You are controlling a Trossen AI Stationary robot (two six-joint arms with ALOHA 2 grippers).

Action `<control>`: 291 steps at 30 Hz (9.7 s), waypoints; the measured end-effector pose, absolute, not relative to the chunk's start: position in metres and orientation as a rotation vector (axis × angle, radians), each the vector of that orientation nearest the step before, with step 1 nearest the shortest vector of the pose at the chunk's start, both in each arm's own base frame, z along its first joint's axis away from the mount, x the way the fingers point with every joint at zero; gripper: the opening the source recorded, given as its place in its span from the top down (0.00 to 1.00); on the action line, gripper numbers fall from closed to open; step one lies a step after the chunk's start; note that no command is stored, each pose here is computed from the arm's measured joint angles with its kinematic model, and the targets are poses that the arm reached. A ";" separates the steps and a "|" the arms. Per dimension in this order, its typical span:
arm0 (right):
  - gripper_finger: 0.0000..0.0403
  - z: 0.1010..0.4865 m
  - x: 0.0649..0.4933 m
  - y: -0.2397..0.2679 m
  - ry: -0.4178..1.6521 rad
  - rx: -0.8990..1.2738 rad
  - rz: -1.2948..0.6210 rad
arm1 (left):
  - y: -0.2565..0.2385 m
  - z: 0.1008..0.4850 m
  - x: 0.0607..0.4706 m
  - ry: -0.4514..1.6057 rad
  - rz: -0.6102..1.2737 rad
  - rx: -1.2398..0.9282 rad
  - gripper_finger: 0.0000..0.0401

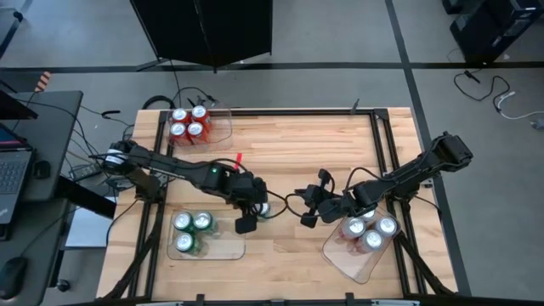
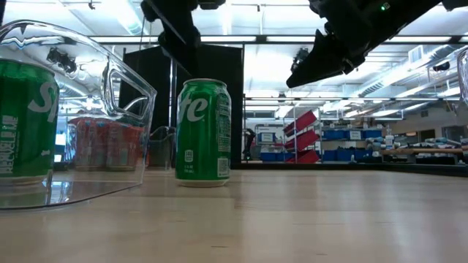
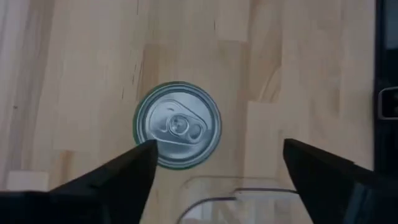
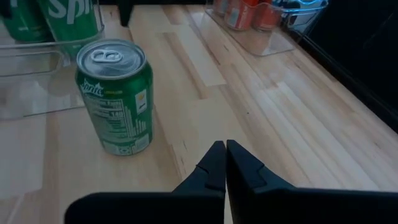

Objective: Sort soda cans
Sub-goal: Put the green soda can into the bottom right transparent bin, then adjust the green soda can in the transparent bin

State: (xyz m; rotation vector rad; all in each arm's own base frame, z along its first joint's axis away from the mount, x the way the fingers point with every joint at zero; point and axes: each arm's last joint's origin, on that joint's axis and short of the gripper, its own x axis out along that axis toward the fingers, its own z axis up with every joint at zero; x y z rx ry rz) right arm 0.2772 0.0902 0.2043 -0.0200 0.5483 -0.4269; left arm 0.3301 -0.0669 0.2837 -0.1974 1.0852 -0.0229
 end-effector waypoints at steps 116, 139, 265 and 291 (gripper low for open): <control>1.00 0.202 0.276 0.091 0.573 -0.018 -0.403 | -0.177 0.251 0.207 1.512 0.019 -0.202 0.20; 0.95 0.208 0.287 0.083 0.530 0.080 -0.308 | -0.176 0.275 0.209 1.462 0.067 -0.163 0.17; 0.86 0.234 0.416 0.098 0.658 -0.030 0.169 | -0.149 0.268 0.210 1.068 0.095 -0.369 1.00; 0.92 0.236 0.390 0.108 0.833 -0.136 0.085 | -0.107 0.242 0.235 1.195 0.128 -0.753 0.51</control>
